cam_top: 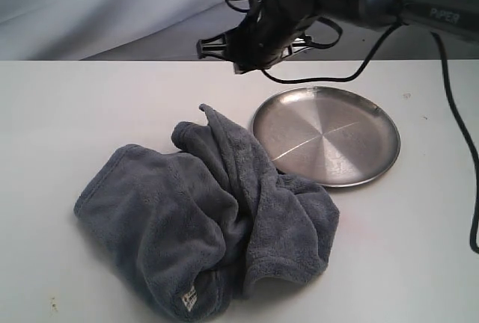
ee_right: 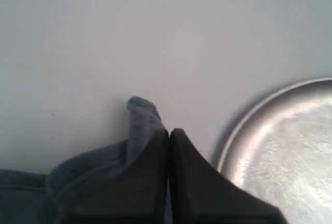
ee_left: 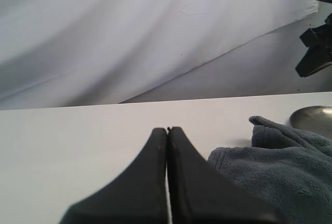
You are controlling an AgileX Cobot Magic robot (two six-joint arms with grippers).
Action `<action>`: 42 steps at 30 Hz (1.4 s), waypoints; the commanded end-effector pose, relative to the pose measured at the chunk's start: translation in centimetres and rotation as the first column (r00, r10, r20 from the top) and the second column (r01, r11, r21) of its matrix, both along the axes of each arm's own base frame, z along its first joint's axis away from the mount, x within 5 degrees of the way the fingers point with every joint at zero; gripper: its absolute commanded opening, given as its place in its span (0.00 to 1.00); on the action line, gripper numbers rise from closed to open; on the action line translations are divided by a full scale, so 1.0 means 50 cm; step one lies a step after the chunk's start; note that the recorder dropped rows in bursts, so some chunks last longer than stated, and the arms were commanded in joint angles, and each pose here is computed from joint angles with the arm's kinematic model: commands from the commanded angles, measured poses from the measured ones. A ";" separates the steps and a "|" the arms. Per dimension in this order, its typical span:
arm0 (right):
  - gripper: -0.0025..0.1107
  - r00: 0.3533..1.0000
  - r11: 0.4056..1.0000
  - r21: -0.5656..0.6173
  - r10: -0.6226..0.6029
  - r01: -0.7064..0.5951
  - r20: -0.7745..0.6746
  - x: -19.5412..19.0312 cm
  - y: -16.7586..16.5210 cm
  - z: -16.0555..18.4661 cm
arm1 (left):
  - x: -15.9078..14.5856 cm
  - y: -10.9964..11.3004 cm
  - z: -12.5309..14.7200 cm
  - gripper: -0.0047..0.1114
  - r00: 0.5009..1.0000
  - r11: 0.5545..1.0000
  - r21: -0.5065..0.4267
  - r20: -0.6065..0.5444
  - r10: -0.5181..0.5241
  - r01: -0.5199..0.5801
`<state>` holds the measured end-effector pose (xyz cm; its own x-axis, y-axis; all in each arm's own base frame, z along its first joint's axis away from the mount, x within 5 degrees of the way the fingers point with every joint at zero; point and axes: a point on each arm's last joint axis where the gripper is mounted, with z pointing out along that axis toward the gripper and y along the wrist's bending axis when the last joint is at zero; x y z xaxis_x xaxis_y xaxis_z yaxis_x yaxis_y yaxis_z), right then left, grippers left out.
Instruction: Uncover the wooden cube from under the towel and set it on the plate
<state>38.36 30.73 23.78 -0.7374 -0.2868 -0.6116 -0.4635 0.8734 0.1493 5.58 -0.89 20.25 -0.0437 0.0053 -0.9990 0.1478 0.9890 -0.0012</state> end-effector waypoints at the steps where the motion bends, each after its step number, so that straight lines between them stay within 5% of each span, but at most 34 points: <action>1: 0.02 0.996 0.996 0.009 0.087 -0.088 0.031 -0.032 0.057 -0.001 | 0.000 -0.001 -0.002 0.04 1.000 1.000 -0.004 0.000 -0.005 0.005; 11: 0.02 0.955 0.956 0.054 0.290 -0.287 -0.063 -0.137 0.146 -0.005 | 0.000 -0.001 -0.002 0.04 1.000 1.000 -0.004 0.000 -0.005 0.005; 16: 0.02 0.848 0.871 0.020 0.484 -0.492 -0.214 -0.231 0.183 -0.019 | 0.000 -0.001 -0.002 0.04 1.000 1.000 -0.004 0.000 -0.005 0.005; 23: 0.02 0.714 0.761 -0.055 0.578 -0.646 -0.395 -0.328 0.176 -0.015 | 0.000 -0.001 -0.002 0.04 1.000 1.000 -0.004 0.000 -0.005 0.005; 31: 0.02 0.685 0.707 -0.208 0.498 -0.676 -0.532 -0.407 0.046 -0.047 | 0.000 -0.001 -0.002 0.04 1.000 1.000 -0.004 0.000 -0.005 0.005; 42: 0.02 0.844 0.639 -0.576 0.239 -0.509 -0.480 -0.372 -0.093 -0.078 | 0.000 -0.001 -0.002 0.04 1.000 1.000 -0.004 0.000 -0.005 0.005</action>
